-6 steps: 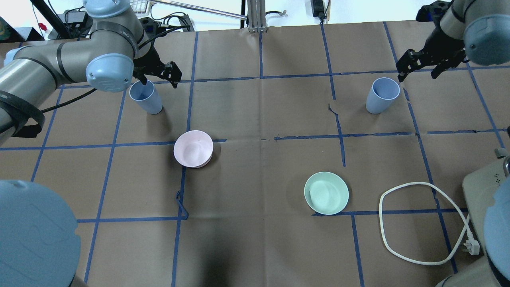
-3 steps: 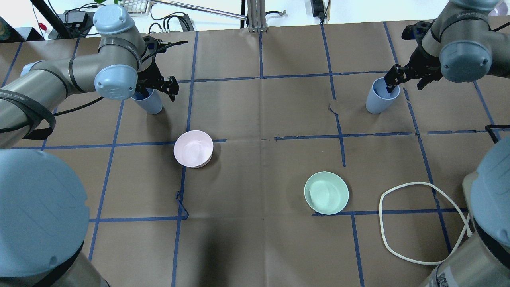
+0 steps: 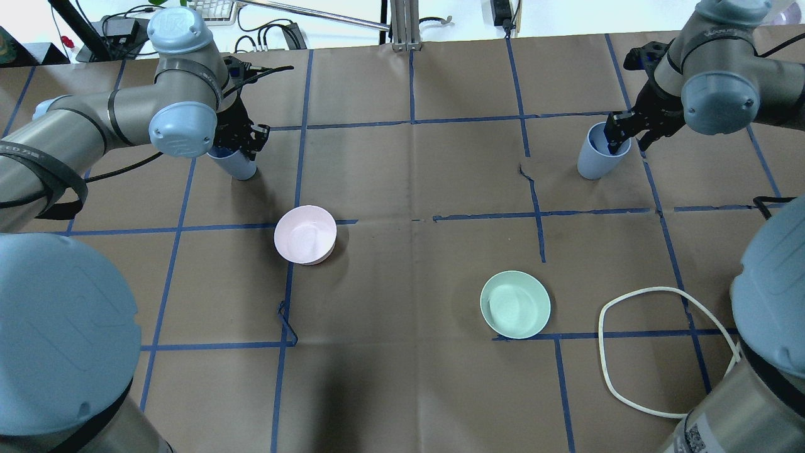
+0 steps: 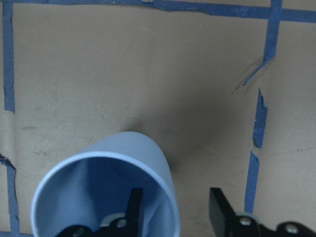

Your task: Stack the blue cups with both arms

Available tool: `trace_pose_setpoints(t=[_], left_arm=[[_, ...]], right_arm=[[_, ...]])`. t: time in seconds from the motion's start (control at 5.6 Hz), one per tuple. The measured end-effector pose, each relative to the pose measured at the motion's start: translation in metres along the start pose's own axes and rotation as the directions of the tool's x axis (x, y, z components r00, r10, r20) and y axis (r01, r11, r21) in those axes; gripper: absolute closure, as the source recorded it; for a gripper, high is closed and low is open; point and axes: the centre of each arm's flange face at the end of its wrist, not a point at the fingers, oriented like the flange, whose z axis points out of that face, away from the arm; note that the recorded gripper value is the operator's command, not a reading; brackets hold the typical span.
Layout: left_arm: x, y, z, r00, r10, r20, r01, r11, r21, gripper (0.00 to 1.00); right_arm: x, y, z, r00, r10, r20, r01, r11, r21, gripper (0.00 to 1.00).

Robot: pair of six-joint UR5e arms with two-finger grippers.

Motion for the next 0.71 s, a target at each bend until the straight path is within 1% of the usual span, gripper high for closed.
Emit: trace_pose_setpoints(t=[0.18,0.36,0.54,0.71], left_arm=[[0.001,-0.002,-0.01,1.0,0.003,0.002,-0.004,1.0,0.008,1.0],[0.014,-0.004,-0.023,1.0,0.021,0.002,-0.021,1.0,0.021,1.0],[0.049,-0.01,-0.04,0.998,0.058,0.004,-0.058,0.997,0.048,1.0],[0.112,-0.017,-0.055,0.997,0.081,-0.003,-0.08,0.993,0.086,1.0]], right_arm=[[-0.007,-0.003,-0.005,1.0,0.011,-0.002,-0.011,1.0,0.006,0.94],[-0.011,-0.007,-0.023,1.0,0.011,-0.009,-0.011,1.0,0.015,0.94],[-0.015,-0.007,-0.063,1.0,0.009,-0.014,-0.009,1.0,0.008,0.93],[-0.022,0.0,-0.121,1.0,0.009,-0.008,-0.01,1.0,-0.026,0.93]])
